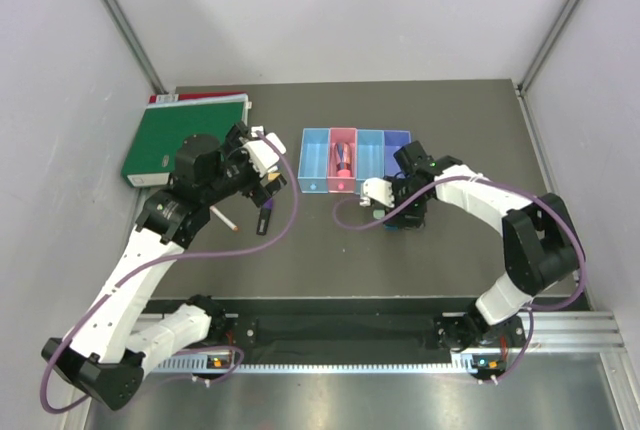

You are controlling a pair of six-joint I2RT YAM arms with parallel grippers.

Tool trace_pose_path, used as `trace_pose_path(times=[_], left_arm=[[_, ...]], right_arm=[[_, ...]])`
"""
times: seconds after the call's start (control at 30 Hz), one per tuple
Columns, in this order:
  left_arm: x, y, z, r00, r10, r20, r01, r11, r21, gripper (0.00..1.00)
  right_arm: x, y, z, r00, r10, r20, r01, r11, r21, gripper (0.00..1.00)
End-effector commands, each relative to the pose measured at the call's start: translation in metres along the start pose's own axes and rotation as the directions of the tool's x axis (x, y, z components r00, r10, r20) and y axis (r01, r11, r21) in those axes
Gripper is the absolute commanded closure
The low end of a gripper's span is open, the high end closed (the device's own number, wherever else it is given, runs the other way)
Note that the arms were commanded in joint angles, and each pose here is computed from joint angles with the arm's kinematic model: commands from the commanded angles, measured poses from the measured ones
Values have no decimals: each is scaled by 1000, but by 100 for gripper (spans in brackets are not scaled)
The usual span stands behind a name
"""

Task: Sort the stationery into containers
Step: Pick up the pen from the center of the board.

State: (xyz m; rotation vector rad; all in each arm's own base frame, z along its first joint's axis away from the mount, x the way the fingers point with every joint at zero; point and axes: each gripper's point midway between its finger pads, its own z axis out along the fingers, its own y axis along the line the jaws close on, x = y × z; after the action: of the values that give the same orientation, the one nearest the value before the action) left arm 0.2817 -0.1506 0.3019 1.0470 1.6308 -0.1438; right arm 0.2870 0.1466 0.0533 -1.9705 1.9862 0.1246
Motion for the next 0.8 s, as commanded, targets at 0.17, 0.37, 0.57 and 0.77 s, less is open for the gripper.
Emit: trace_pose_path(times=[0.17,0.37,0.57,0.77], left_arm=[[-24,14,-1,998,20,66,-17,999,-39,1],[-27,18,-3,997,34,71,-31,998,-49,1],[-28,19,-3,997,37,73,-33,998,-54,1],[-30,20,-4,996,47,76,-43,997,-57,1]], right_arm=[[5,20,16,1000,1,-4,-1,999,-42,37],[7,16,25,1000,9,-17,-10,999,-39,39],[7,13,34,1000,17,-24,-18,999,-48,50],[11,15,39,999,18,-41,-21,998,-62,83]])
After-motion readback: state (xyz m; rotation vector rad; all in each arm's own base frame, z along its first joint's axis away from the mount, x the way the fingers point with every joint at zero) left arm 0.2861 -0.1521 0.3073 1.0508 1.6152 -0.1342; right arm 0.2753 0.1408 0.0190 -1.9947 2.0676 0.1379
